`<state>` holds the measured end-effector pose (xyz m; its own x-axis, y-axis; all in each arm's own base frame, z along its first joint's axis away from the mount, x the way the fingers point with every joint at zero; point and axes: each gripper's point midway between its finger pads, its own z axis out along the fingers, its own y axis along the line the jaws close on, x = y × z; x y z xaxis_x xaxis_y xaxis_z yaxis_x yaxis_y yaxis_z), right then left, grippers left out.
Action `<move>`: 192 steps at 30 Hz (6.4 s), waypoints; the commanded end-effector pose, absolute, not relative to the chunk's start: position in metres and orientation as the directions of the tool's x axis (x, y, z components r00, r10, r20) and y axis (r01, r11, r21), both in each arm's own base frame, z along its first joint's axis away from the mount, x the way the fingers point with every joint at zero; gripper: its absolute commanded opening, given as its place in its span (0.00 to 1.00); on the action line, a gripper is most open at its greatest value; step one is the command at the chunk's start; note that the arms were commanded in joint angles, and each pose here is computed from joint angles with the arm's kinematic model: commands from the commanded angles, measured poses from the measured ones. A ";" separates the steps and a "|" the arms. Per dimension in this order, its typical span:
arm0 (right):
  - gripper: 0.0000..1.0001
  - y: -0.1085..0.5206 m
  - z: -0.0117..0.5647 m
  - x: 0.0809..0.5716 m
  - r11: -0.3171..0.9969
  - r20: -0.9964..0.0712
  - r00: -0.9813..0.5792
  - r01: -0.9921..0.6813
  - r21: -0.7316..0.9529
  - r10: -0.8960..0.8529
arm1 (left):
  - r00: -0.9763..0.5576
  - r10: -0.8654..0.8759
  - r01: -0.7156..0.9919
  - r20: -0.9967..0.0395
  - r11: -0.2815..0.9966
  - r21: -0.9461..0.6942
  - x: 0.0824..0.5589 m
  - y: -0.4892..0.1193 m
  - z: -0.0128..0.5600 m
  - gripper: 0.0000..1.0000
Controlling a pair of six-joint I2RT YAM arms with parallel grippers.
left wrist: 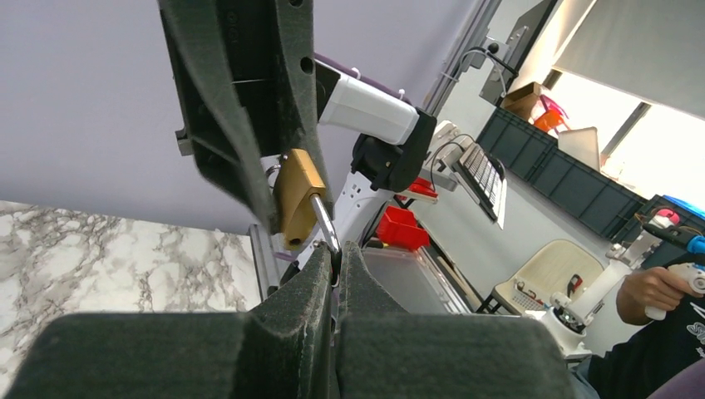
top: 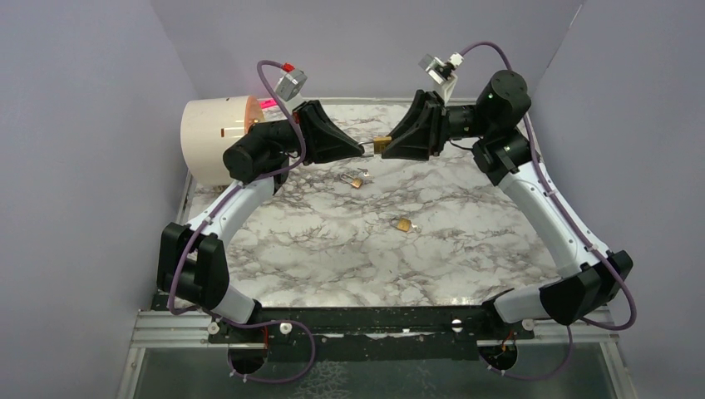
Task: Lock with the key
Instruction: Lock the lock, then place the lock at the center of the board, then place the key at the center of the board.
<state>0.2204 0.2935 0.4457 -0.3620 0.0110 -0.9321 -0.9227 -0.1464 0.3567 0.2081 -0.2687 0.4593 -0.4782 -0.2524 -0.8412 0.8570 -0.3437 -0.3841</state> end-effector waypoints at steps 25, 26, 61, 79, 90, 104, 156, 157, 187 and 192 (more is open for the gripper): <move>0.01 0.290 0.463 0.212 -0.205 -0.901 -0.434 -0.881 0.427 -0.009 | -0.276 -0.405 0.927 -0.872 -0.353 -0.129 0.189 -0.254 0.477 0.00; 0.01 0.290 0.462 0.212 -0.204 -0.900 -0.436 -0.880 0.428 -0.010 | -0.277 -0.406 0.927 -0.871 -0.353 -0.130 0.189 -0.254 0.477 0.00; 0.01 0.305 0.471 0.198 -0.259 -0.903 -0.430 -0.871 0.417 -0.007 | -0.347 -0.413 0.879 -0.842 -0.457 -0.138 0.184 -0.290 0.475 0.00; 0.30 0.321 0.476 0.206 -0.139 -0.939 -0.342 -0.932 0.335 0.028 | -0.341 -0.397 0.880 -0.852 -0.454 -0.141 0.190 -0.293 0.471 0.00; 0.66 0.261 0.489 0.240 0.142 -0.965 -0.233 -0.958 0.249 0.123 | -0.311 -0.392 0.918 -0.866 -0.358 -0.168 0.215 -0.267 0.464 0.00; 0.69 0.244 0.441 0.271 0.283 -0.946 -0.291 -0.904 0.321 0.143 | -0.382 -0.373 0.913 -0.846 -0.292 -0.283 0.223 -0.253 0.439 0.00; 0.01 0.292 0.431 0.228 0.031 -0.946 -0.303 -0.951 0.309 0.117 | -0.407 -0.361 0.911 -0.839 -0.221 -0.347 0.226 -0.252 0.431 0.00; 0.01 0.291 0.431 0.228 0.039 -0.947 -0.300 -0.951 0.306 0.115 | -0.406 -0.363 0.912 -0.838 -0.219 -0.347 0.227 -0.251 0.430 0.00; 0.01 0.326 0.269 0.225 0.172 -0.806 -0.588 -0.802 0.571 -0.069 | -0.730 -0.393 0.550 -0.559 0.147 -0.822 0.252 -0.226 0.232 0.00; 0.01 0.341 0.215 0.234 0.251 -0.692 -0.720 -0.679 0.690 -0.045 | -0.793 -0.424 0.323 -0.437 0.315 -0.893 0.254 -0.218 0.151 0.00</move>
